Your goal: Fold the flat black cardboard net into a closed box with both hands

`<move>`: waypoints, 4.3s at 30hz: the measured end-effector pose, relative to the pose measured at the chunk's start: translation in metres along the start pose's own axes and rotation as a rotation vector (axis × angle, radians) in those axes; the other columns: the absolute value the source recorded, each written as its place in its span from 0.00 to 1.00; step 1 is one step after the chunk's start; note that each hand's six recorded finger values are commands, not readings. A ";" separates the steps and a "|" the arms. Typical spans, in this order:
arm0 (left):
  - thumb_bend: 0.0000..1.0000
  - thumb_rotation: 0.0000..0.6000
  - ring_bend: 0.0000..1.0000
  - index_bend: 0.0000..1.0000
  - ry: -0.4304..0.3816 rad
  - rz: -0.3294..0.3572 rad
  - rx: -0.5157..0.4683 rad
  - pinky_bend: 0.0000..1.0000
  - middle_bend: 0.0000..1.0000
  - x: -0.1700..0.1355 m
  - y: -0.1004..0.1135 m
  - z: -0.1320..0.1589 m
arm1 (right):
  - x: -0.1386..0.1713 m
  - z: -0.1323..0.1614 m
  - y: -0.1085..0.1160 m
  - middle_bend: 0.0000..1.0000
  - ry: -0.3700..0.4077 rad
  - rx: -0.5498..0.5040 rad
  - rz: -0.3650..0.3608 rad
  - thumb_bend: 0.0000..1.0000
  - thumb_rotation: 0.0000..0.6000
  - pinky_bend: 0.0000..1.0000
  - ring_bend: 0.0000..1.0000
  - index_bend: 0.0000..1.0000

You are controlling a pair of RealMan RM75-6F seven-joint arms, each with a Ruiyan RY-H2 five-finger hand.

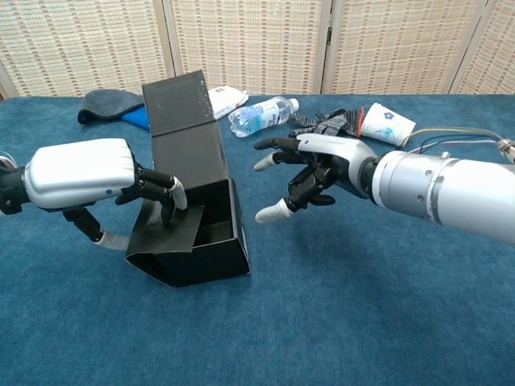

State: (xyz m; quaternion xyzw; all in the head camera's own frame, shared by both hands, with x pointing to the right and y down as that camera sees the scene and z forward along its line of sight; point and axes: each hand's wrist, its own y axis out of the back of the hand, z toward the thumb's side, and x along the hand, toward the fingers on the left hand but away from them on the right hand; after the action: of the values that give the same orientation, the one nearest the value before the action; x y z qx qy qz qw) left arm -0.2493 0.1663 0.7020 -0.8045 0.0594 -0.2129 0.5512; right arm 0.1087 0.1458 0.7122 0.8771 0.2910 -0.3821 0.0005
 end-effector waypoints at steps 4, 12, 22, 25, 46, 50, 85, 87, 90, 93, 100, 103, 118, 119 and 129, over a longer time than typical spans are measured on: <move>0.34 1.00 0.69 0.45 -0.001 0.006 -0.006 0.91 0.41 0.000 0.001 0.001 | 0.001 0.000 0.010 0.12 -0.009 -0.013 -0.020 0.06 1.00 0.90 0.75 0.00; 0.34 1.00 0.69 0.42 -0.005 0.027 -0.010 0.91 0.40 -0.001 0.006 0.004 | 0.003 -0.004 0.014 0.12 -0.023 -0.017 -0.026 0.06 1.00 0.90 0.75 0.00; 0.34 1.00 0.68 0.36 0.005 0.038 -0.008 0.91 0.33 -0.007 0.007 0.007 | 0.005 -0.007 0.017 0.12 -0.026 -0.025 -0.039 0.06 1.00 0.90 0.75 0.00; 0.34 1.00 0.68 0.35 0.004 0.039 -0.001 0.91 0.33 -0.007 0.007 0.009 | 0.005 -0.008 0.018 0.12 -0.029 -0.030 -0.042 0.06 1.00 0.90 0.75 0.00; 0.41 1.00 0.69 0.54 -0.044 0.027 0.046 0.90 0.40 -0.002 0.002 0.022 | 0.004 -0.014 0.021 0.13 -0.045 -0.053 -0.063 0.08 1.00 0.90 0.74 0.00; 0.43 1.00 0.69 0.59 -0.042 0.025 0.045 0.90 0.46 -0.001 0.001 0.023 | 0.004 -0.015 0.020 0.13 -0.047 -0.057 -0.064 0.08 1.00 0.90 0.75 0.00; 0.52 1.00 0.59 0.43 -0.048 0.029 0.126 0.85 0.39 0.003 0.006 0.011 | 0.005 -0.016 0.022 0.14 -0.042 -0.059 -0.074 0.08 1.00 0.90 0.74 0.00; 0.52 1.00 0.57 0.36 -0.031 0.033 0.125 0.84 0.30 0.000 0.007 0.007 | 0.005 -0.015 0.023 0.14 -0.038 -0.046 -0.075 0.08 1.00 0.90 0.74 0.00; 0.52 1.00 0.55 0.28 -0.002 0.041 0.117 0.83 0.20 -0.006 0.010 0.004 | 0.004 -0.014 0.022 0.14 -0.031 -0.023 -0.074 0.08 1.00 0.90 0.74 0.00; 0.47 1.00 0.52 0.21 0.022 0.044 0.116 0.82 0.15 -0.010 0.011 0.002 | 0.004 -0.012 0.021 0.13 -0.027 -0.012 -0.071 0.08 1.00 0.90 0.74 0.00; 0.39 1.00 0.51 0.14 0.117 0.049 0.147 0.82 0.10 -0.022 0.014 -0.009 | 0.004 -0.012 0.023 0.13 -0.032 -0.015 -0.078 0.08 1.00 0.90 0.74 0.00; 0.38 1.00 0.51 0.13 0.172 0.049 0.155 0.82 0.09 -0.028 0.016 -0.018 | 0.005 -0.013 0.022 0.13 -0.039 -0.003 -0.068 0.08 1.00 0.90 0.74 0.00; 0.38 1.00 0.52 0.13 0.467 0.196 0.075 0.82 0.09 -0.073 0.044 -0.059 | -0.016 -0.010 -0.006 0.11 -0.030 0.177 0.027 0.00 1.00 0.90 0.74 0.00; 0.38 1.00 0.52 0.13 0.481 0.205 0.068 0.82 0.09 -0.077 0.045 -0.060 | -0.019 -0.008 -0.008 0.11 -0.027 0.184 0.031 0.00 1.00 0.90 0.74 0.00; 0.38 1.00 0.51 0.12 0.543 0.246 0.022 0.82 0.09 -0.097 0.053 -0.064 | -0.052 0.013 -0.028 0.13 0.012 0.249 0.069 0.00 1.00 0.90 0.74 0.00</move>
State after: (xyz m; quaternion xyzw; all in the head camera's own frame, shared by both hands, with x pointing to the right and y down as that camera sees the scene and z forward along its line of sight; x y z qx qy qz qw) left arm -0.3554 0.1227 0.6457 -0.6989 0.2996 -0.3526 0.5454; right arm 0.0574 0.1398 0.7437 0.8821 0.2109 -0.4100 -0.0968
